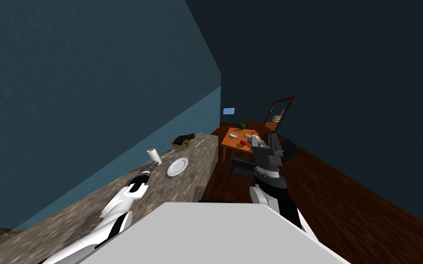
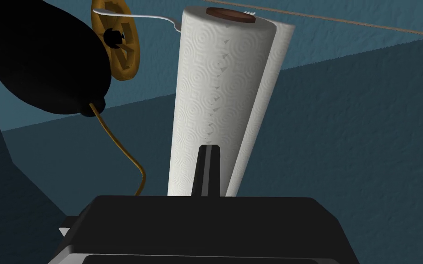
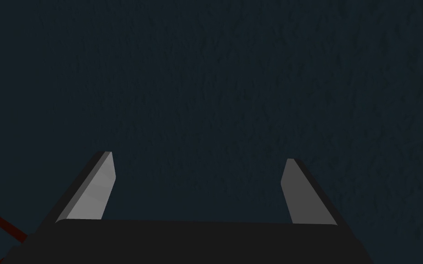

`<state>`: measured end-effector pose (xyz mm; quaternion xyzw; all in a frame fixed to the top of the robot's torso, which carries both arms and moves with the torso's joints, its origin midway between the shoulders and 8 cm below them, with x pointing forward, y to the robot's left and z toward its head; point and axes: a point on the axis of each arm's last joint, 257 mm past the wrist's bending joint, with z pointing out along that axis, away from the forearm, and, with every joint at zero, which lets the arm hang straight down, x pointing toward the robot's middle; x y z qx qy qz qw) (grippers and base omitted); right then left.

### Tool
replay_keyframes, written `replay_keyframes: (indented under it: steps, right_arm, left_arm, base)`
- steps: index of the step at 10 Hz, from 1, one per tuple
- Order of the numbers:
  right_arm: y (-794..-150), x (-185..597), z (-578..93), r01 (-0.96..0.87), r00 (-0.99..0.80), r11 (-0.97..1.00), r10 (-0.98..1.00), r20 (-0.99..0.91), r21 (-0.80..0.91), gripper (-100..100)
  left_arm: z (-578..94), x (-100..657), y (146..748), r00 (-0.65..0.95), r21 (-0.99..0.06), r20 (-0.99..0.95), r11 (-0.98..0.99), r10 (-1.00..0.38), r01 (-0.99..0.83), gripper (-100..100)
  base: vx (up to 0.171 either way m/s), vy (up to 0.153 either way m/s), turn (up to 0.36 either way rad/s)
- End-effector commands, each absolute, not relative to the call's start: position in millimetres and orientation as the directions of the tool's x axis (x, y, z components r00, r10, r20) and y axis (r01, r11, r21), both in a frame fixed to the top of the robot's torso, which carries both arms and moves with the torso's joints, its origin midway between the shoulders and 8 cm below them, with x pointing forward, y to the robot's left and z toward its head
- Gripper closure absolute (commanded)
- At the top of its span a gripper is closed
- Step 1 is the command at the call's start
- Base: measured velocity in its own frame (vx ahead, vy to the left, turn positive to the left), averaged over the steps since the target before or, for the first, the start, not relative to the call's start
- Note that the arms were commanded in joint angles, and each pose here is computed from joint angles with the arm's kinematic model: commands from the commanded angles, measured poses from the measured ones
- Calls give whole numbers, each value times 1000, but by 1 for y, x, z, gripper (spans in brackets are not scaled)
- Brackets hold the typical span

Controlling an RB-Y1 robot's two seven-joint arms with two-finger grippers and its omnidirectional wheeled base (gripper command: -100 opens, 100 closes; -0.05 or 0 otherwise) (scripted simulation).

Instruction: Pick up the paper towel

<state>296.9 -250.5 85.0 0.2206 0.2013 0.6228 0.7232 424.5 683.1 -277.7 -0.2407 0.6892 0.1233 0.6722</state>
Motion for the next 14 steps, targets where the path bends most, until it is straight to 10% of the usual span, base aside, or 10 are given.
replay_keyframes:
  steps: [1,2,4,10,11,12,13,14]
  right_arm:
    - [-250,297,85,-812,143,127,990,-16,570,0]
    - [-250,297,85,-812,143,127,990,-16,570,0]
    - [-250,297,85,-812,143,127,990,-16,570,0]
    - [-250,297,85,-812,143,127,990,-16,570,0]
    - [-250,297,85,-812,143,127,990,-16,570,0]
    - [-250,297,85,-812,143,127,990,-16,570,0]
    - [-250,297,85,-812,143,127,990,-16,570,0]
    - [-250,297,85,-812,143,127,990,-16,570,0]
  left_arm:
    - [-278,425,683,20,-154,-986,854,-166,-498,100]
    - [-278,425,683,20,-154,-986,854,-166,-498,100]
    - [-276,419,695,-22,-103,-991,855,-133,-508,-100]
    - [-258,413,722,-102,26,-994,851,-32,-525,-100]
    - [-256,413,723,-102,28,-994,850,-30,-526,0]
    - [-257,413,723,-102,28,-994,850,-31,-526,-100]
    - [-256,413,723,-102,28,-994,850,-30,-526,100]
    - [-256,413,723,-102,28,-994,850,-30,-526,100]
  base:
    - [0,0,0]
    - [0,0,0]
    - [-27,-48,-25]
    - [9,-49,-34]
    - [8,7,0]
    - [0,0,0]
    - [0,0,0]
    - [0,0,0]
